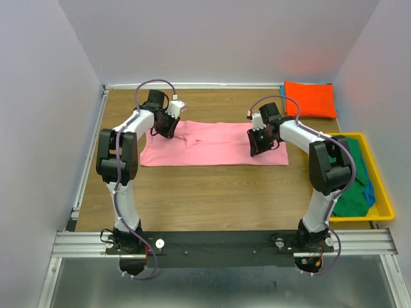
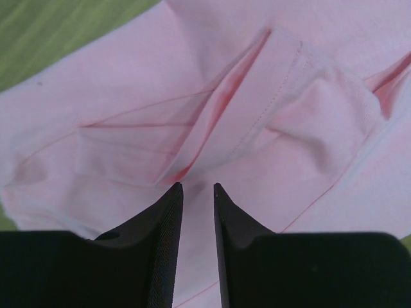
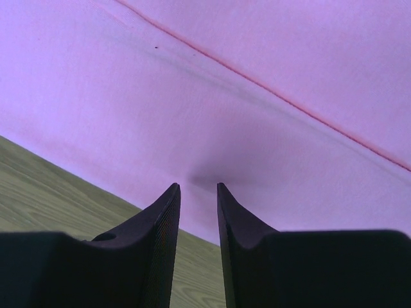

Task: Fold and stack the t-shirts
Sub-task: Fold the tshirt

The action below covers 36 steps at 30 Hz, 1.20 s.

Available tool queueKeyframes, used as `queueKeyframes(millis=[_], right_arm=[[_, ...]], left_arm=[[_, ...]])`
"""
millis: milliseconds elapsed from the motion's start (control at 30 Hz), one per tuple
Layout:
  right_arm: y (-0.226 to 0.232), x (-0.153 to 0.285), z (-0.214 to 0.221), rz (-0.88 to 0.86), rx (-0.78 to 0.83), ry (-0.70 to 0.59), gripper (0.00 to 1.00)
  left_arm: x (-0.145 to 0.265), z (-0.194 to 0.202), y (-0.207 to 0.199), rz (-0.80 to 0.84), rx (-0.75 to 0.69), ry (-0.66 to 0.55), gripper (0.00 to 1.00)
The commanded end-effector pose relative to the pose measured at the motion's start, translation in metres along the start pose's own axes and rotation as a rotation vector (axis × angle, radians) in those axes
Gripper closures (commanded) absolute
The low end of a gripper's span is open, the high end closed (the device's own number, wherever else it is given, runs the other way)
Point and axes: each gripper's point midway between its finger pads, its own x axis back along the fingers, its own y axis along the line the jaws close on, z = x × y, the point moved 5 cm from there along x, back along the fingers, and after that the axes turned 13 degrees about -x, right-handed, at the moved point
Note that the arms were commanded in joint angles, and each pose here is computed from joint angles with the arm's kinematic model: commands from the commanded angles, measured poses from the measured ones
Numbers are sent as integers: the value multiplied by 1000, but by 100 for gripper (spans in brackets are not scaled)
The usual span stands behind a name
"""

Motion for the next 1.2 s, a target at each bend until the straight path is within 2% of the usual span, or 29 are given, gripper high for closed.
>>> queueKeyframes(millis=[0, 200, 367, 700, 900, 1167], right_arm=[[-4, -9, -4, 9, 0, 20, 64], [-9, -19, 3, 20, -8, 55, 65], [-10, -25, 7, 20, -15, 76, 65], [-8, -22, 5, 10, -16, 67, 65], [-6, -7, -3, 19, 12, 21, 65], [-27, 8, -38, 84, 31, -73, 66]], left_arm=[[-10, -4, -6, 56, 61, -3, 67], [-20, -7, -2, 49, 79, 7, 67], [-17, -33, 4, 6, 29, -30, 66], [-34, -63, 8, -7, -47, -61, 59], [2, -72, 7, -24, -45, -129, 58], [52, -38, -14, -37, 14, -156, 53]])
